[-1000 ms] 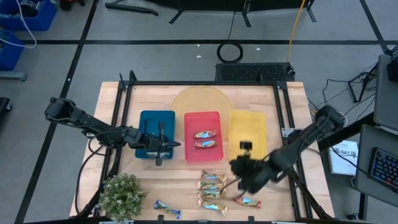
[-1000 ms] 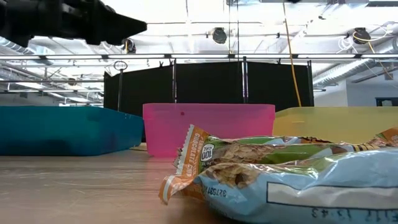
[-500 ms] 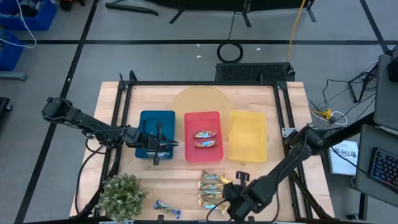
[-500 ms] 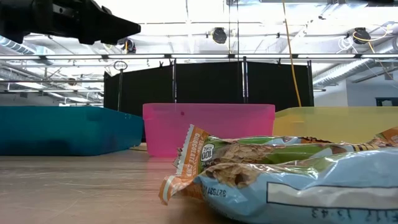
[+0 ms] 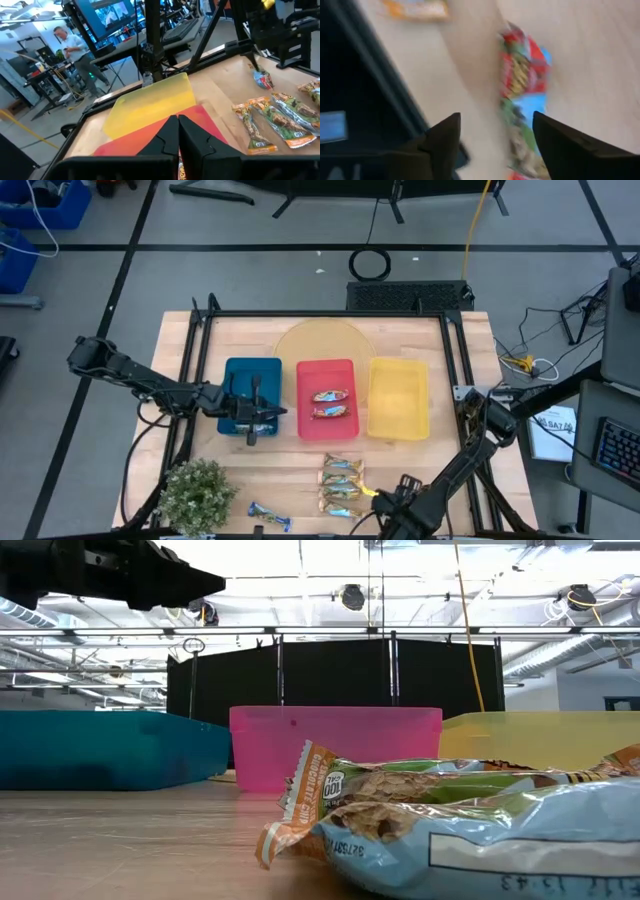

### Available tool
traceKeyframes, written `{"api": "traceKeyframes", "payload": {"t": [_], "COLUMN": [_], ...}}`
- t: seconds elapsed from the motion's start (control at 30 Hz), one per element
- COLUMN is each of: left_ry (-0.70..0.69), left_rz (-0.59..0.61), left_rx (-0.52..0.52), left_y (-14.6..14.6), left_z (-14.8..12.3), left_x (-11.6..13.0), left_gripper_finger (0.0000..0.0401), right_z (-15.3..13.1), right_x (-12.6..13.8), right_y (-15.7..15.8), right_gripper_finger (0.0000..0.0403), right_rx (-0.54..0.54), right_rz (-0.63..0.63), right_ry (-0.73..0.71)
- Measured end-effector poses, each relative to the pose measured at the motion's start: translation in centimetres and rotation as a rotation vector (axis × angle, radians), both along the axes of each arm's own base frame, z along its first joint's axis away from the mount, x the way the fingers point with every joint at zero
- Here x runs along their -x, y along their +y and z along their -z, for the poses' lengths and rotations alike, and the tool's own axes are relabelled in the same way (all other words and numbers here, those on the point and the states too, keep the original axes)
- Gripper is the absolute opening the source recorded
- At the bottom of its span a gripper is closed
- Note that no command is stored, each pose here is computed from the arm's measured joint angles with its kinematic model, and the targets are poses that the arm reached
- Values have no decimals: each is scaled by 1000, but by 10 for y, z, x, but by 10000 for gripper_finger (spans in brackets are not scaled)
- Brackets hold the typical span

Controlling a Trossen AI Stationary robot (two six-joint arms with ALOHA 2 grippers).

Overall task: Pick and place Granola Bars by type
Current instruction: Put the red granola bar into the red bin

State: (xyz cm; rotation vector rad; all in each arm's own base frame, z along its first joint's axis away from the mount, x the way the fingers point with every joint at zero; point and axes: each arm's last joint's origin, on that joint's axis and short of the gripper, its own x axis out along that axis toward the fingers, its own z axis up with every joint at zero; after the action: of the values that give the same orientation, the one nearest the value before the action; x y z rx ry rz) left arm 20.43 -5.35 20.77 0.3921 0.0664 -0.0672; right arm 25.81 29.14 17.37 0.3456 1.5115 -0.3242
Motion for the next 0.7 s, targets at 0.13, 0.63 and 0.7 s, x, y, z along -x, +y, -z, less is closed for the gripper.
{"api": "traceKeyframes", "payload": {"t": [0.13,0.63,0.7], "left_ry": [-1,1,2], "left_rz": [1,1,0], "left_rx": [-16,-17,-1], "left_y": [0,0,0], "left_z": [0,0,0], "left_x": [0,0,0], "left_gripper_finger": [35,24,18], "right_z": [13,59,59], "right_x": [11,37,37], "right_y": [-4,-18,-18], "right_gripper_finger": [251,191,171], "right_rx": [38,28,30], "right_rz": [35,-18,-30], "right_ry": [60,141,139]}}
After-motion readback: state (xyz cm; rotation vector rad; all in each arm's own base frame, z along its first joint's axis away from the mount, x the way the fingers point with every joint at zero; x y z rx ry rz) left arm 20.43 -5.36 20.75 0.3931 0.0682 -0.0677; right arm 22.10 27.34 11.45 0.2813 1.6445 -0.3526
